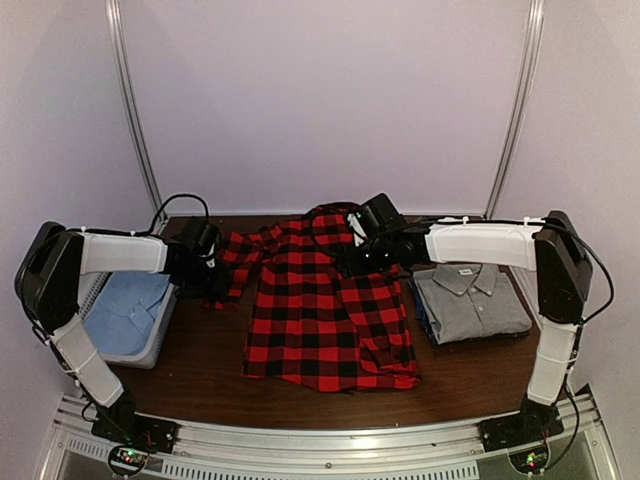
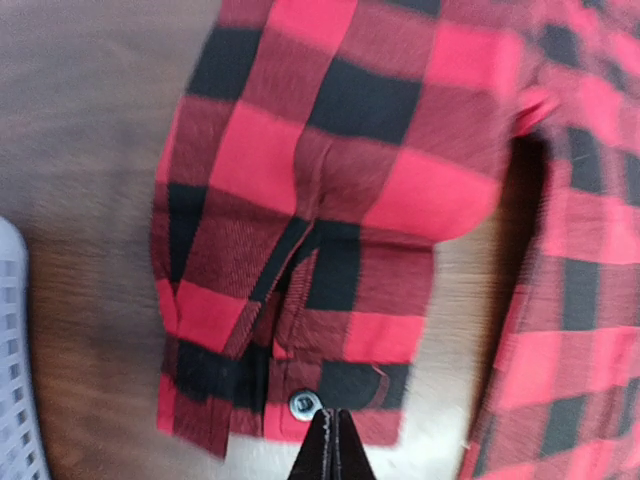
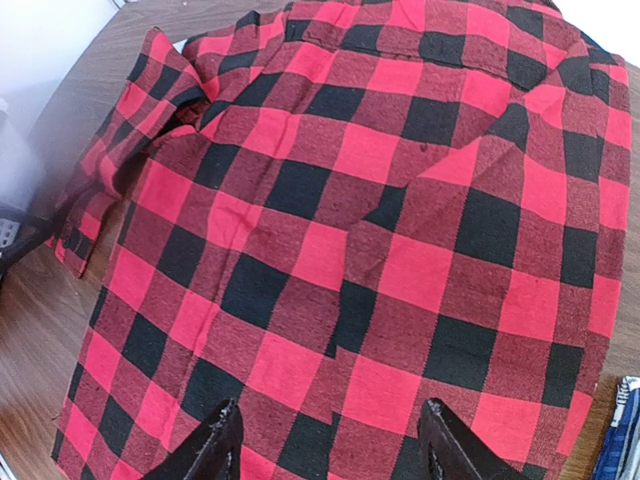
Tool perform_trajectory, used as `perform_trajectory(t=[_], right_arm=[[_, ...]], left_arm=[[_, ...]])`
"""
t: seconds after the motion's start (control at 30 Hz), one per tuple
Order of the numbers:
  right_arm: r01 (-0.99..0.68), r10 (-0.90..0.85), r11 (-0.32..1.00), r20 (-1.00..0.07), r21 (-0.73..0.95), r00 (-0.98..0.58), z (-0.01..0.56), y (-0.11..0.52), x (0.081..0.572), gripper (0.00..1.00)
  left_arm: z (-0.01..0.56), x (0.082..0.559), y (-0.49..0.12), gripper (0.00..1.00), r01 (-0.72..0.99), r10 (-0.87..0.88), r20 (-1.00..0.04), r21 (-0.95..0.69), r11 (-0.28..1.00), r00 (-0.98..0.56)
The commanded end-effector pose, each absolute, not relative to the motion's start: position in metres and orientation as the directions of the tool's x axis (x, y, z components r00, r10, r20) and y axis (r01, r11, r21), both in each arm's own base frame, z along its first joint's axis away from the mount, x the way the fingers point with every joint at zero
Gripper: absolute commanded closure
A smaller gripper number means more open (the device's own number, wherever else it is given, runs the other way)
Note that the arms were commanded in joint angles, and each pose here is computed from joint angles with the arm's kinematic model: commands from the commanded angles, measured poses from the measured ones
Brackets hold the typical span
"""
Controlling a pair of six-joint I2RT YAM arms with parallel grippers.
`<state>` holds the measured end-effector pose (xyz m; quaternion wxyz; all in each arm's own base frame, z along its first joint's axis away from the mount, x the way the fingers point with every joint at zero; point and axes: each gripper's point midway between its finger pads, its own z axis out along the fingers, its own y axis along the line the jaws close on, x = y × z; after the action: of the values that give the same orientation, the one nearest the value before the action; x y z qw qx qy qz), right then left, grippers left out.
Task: Fold and stack the long sleeve shirts
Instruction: Pick up the sleeve from the center of the board.
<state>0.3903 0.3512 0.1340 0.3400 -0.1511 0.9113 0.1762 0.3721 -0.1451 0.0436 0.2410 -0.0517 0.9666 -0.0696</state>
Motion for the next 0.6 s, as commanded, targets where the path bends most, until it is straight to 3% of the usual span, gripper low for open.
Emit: perform_trajectory(t=[0.0,0.23,0.33,0.57], right_arm=[[-0.39,-0.142,0.895,-0.693,0.215,-0.707,0.147,0.358,0.393,0.39],[-0.399,-0.157,0.893,-0.686,0.209,-0.71,0.144,0.364,0.392,0.39],[-0.401,-0.162,0.892,-0.682,0.207,-0.713,0.143,0.364,0.389,0.39],[-0.4,-0.164,0.893,-0.679,0.206,-0.716,0.142,0.359,0.384,0.39]], left_arm=[[0.086,0.373,-0.149,0.98,-0.038,-0.15,-0.528,-0.216,0.976,-0.836],[0.085,0.385,-0.135,0.57,-0.07,-0.145,-0.519,-0.161,0.984,-0.842],[0.071,0.393,-0.136,0.51,-0.054,-0.13,-0.497,-0.166,0.985,-0.858],[0.038,0.397,-0.141,0.49,-0.035,-0.1,-0.445,-0.152,0.988,-0.89]])
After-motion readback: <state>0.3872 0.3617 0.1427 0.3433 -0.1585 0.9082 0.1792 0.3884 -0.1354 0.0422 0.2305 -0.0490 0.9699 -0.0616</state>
